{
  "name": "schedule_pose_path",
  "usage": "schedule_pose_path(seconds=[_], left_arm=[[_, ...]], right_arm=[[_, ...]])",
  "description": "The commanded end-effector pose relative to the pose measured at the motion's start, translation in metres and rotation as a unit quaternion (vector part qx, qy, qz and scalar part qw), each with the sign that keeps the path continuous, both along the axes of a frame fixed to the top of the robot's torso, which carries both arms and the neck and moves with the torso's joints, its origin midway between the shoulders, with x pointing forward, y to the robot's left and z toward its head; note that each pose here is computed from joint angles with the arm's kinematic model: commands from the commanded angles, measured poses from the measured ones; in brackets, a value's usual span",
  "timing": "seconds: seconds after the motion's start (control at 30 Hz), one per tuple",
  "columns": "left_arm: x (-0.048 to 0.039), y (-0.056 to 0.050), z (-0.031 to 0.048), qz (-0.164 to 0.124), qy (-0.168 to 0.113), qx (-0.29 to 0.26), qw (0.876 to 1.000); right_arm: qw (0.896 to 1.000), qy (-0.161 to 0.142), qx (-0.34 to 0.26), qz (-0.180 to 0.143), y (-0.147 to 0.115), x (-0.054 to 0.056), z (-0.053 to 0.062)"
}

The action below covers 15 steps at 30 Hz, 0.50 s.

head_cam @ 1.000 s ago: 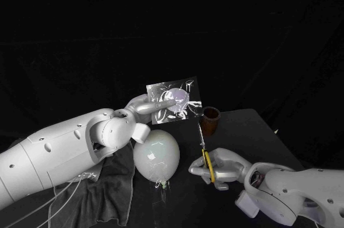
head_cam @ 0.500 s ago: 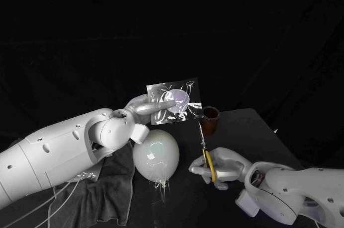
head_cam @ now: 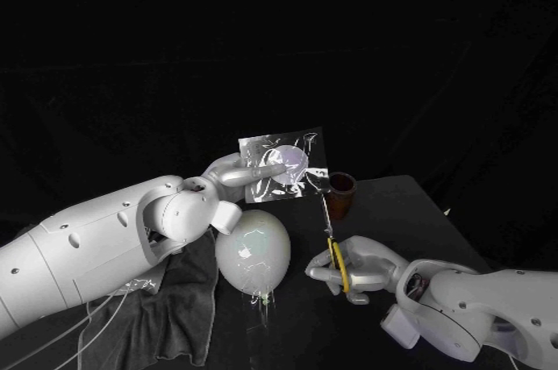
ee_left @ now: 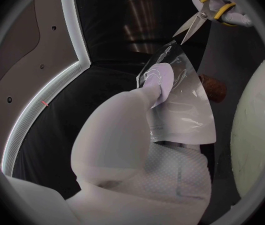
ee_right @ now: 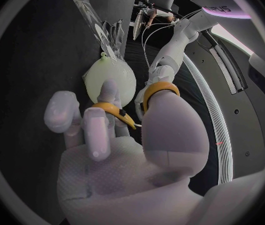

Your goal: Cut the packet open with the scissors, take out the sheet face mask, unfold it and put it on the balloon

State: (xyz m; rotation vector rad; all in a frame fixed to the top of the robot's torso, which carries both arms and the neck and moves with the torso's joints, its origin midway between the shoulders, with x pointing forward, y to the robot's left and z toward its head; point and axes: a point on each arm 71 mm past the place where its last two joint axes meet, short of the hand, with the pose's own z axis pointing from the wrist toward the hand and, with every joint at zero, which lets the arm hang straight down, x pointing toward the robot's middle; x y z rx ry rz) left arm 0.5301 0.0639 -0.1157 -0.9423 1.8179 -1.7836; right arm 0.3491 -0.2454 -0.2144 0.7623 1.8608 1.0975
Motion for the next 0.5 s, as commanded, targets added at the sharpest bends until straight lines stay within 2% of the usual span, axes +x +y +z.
schedule_pose_path(seconds=[0.03,0.5], left_arm=[[-0.0025,-0.0031,0.0021,-0.016,-0.005,-0.002,1.0],[-0.0044,-0.0037,0.0016,-0.024,-0.004,0.001,1.0]], right_arm=[[1.0,-0.011,0.004,0.01,0.002,0.0006,0.0024],[1.0,-0.028,0.002,0.006,0.0003,0.0097,0.0117]])
